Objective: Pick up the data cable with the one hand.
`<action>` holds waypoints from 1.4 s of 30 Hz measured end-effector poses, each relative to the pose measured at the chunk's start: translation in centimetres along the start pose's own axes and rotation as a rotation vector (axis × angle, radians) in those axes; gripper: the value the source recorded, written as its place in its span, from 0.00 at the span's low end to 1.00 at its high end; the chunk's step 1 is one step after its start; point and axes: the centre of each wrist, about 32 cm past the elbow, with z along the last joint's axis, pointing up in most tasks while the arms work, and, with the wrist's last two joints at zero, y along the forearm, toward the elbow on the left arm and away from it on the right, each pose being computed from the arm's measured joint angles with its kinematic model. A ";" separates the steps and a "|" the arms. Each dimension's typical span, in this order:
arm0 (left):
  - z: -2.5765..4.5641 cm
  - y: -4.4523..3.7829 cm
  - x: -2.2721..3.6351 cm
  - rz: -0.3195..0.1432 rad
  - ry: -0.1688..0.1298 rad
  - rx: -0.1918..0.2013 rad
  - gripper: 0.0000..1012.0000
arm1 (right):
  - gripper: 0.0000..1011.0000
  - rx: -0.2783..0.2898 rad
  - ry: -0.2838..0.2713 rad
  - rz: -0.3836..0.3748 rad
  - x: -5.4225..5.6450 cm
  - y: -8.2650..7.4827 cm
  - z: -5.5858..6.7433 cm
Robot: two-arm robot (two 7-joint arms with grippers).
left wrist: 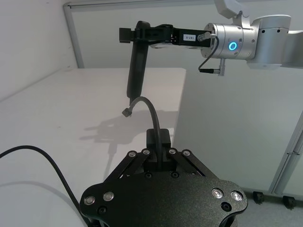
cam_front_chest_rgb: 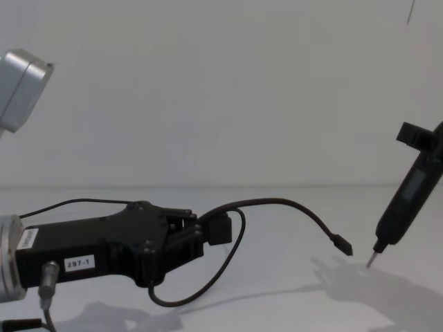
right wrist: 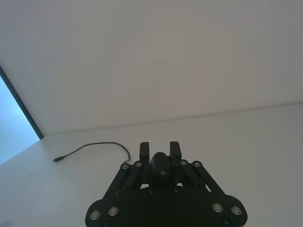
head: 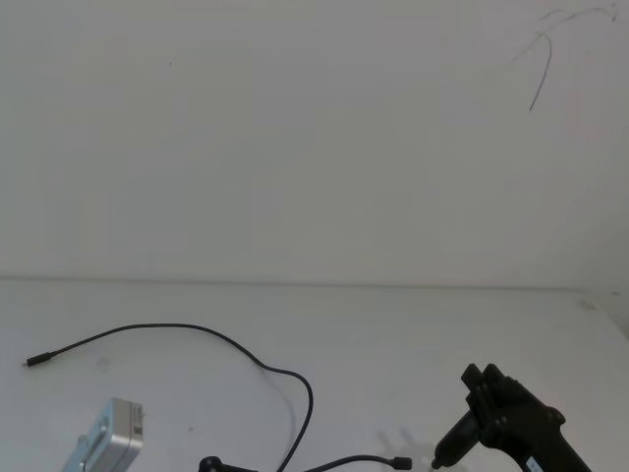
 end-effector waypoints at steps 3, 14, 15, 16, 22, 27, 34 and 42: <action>0.00 0.00 0.00 0.000 0.000 0.000 0.04 | 0.25 0.005 0.003 -0.001 0.0 0.2 0.0; 0.00 0.00 0.00 0.000 0.000 0.000 0.04 | 0.25 -0.003 0.058 0.003 0.0 0.7 0.2; 0.00 0.00 0.00 0.000 0.000 0.000 0.04 | 0.25 -0.008 0.070 0.005 0.0 0.8 0.2; 0.00 0.00 0.00 0.000 0.000 0.000 0.04 | 0.25 -0.011 0.077 0.006 0.0 0.8 0.2; 0.00 0.00 0.00 0.000 0.000 0.000 0.04 | 0.25 -0.032 0.123 0.013 0.0 1.1 0.5; 0.00 0.00 0.00 0.000 0.000 0.000 0.04 | 0.25 -0.041 0.147 0.014 0.0 1.3 0.7; 0.01 0.00 0.00 0.000 0.000 0.000 0.04 | 0.25 -0.041 0.156 0.010 0.1 1.5 0.9; 0.01 0.00 0.00 0.000 0.000 0.000 0.04 | 0.25 -0.033 0.148 0.004 0.3 1.7 1.3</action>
